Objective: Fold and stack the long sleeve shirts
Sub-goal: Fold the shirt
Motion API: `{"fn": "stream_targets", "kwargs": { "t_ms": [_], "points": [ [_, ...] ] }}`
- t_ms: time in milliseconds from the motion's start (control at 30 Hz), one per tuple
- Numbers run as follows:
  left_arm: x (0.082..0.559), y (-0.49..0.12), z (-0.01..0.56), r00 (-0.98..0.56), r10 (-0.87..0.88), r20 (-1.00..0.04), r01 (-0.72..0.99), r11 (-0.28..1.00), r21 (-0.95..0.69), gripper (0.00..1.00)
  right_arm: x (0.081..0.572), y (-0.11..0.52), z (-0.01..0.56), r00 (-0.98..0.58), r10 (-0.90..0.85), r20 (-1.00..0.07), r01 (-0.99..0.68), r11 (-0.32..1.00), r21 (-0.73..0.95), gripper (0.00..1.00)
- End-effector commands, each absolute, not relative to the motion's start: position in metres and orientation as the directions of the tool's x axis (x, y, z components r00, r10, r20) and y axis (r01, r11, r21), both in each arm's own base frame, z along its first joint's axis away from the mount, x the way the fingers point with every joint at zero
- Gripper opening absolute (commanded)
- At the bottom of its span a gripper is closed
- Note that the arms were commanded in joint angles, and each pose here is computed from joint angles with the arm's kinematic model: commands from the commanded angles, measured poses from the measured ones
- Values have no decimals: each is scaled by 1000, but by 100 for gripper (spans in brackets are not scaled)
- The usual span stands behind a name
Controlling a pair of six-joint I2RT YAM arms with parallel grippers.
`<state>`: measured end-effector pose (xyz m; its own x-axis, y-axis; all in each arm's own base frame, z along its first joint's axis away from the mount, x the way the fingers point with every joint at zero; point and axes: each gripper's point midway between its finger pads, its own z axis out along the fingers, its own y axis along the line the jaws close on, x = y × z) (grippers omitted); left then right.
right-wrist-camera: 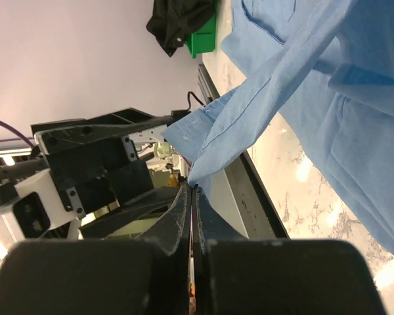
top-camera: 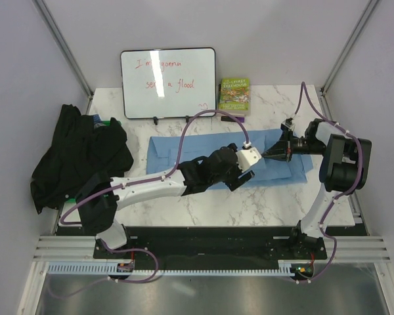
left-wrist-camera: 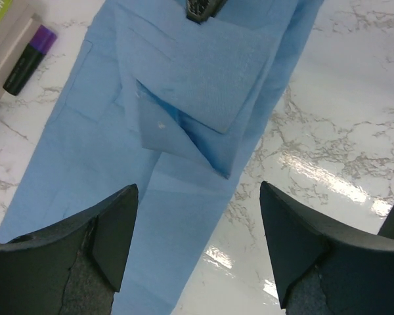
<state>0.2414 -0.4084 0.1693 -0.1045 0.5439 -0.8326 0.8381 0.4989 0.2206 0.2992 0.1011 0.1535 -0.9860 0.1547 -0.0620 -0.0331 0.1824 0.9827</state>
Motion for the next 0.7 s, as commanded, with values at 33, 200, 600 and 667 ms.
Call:
{"fn": "stream_targets", "kwargs": {
  "t_ms": [33,200,600,667],
  "points": [
    [223,-425,165,-177,469,-865,852,513,103,82,305,102,167,-977,191,-94,-77,98,992,0],
    [224,-442,162,-122,469,-875,880,459,123,83,303,103,169,-976,193,-98,-80,97,992,0],
    [274,-469,188,59,471,-880,805,499,321,75,292,105,174,-975,181,-127,-107,117,987,0],
    [276,-472,192,95,477,-874,803,483,350,69,290,105,176,-975,183,-129,-109,114,987,0]
  ]
}}
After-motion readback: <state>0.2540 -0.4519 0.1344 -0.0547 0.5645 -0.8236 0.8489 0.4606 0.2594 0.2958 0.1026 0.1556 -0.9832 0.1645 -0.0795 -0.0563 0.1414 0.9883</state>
